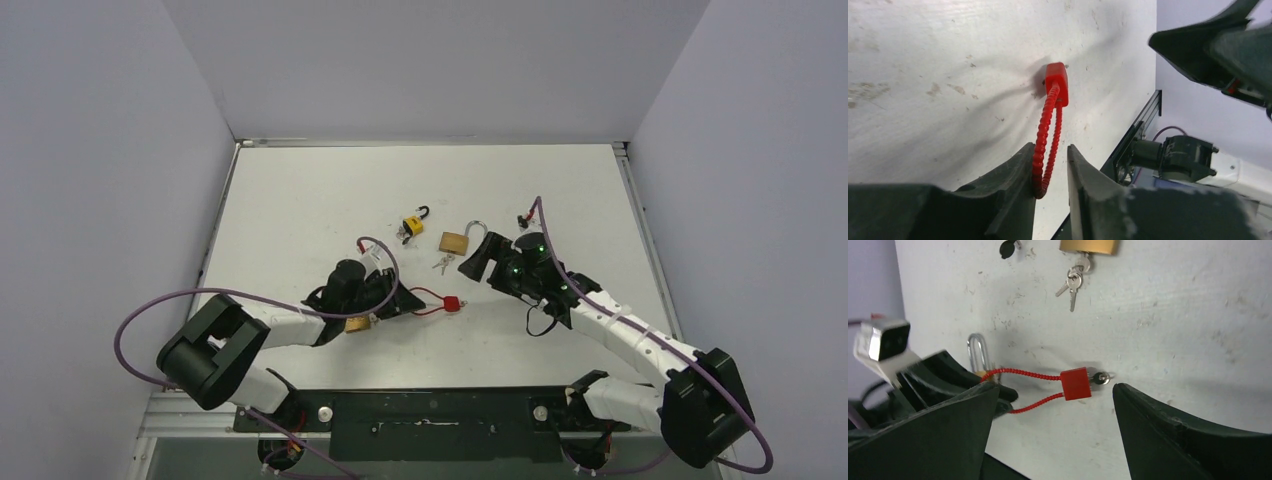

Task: Unlock with the key
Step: Place the lock at the center of the board, then pick up the lock from the center of the board, then unlock the lock.

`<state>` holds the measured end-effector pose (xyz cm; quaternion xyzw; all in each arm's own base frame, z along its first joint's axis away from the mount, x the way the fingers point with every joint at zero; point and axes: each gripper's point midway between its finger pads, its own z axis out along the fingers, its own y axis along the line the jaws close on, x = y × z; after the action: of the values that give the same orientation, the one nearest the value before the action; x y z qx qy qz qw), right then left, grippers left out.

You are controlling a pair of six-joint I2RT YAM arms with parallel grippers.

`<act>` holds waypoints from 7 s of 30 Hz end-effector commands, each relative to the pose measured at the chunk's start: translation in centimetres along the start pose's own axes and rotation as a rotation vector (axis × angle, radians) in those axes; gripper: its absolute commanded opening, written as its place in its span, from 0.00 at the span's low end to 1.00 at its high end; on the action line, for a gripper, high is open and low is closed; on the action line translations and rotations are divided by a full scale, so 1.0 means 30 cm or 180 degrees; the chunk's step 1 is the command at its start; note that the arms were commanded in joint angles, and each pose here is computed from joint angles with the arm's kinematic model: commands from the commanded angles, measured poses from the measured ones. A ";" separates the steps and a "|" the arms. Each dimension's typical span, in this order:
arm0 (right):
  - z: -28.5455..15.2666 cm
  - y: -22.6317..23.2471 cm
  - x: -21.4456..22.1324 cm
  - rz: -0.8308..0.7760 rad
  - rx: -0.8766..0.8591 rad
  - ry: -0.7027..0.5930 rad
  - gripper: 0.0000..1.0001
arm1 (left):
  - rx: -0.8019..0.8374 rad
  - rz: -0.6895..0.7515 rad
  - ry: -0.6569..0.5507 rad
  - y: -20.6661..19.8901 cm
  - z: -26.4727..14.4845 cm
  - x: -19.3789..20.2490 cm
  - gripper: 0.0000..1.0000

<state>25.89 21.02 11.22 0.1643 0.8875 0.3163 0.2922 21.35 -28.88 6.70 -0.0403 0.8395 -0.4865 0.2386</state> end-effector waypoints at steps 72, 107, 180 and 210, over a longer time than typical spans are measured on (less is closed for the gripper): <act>0.172 0.319 0.297 -0.2815 -0.0987 0.0486 0.23 | -0.0023 -0.0810 -0.0663 -0.028 -0.147 -0.205 0.93; -0.010 0.467 0.208 -0.2033 -0.1648 -0.0101 0.83 | 0.0824 -0.0481 -0.0160 -0.236 -0.095 -0.180 0.00; -0.317 0.539 0.090 -0.0109 -0.3065 -0.0287 0.46 | 0.1892 0.0008 -0.0674 -0.596 -0.292 -0.286 0.00; -0.327 0.648 0.046 0.0112 -0.3275 -0.0220 0.00 | 0.2047 0.0070 -0.0515 -0.654 -0.308 -0.233 0.00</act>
<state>20.34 31.13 24.83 0.0260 0.6558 0.6750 0.3370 22.47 -28.49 26.33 -0.0621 0.6519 -0.6960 0.2947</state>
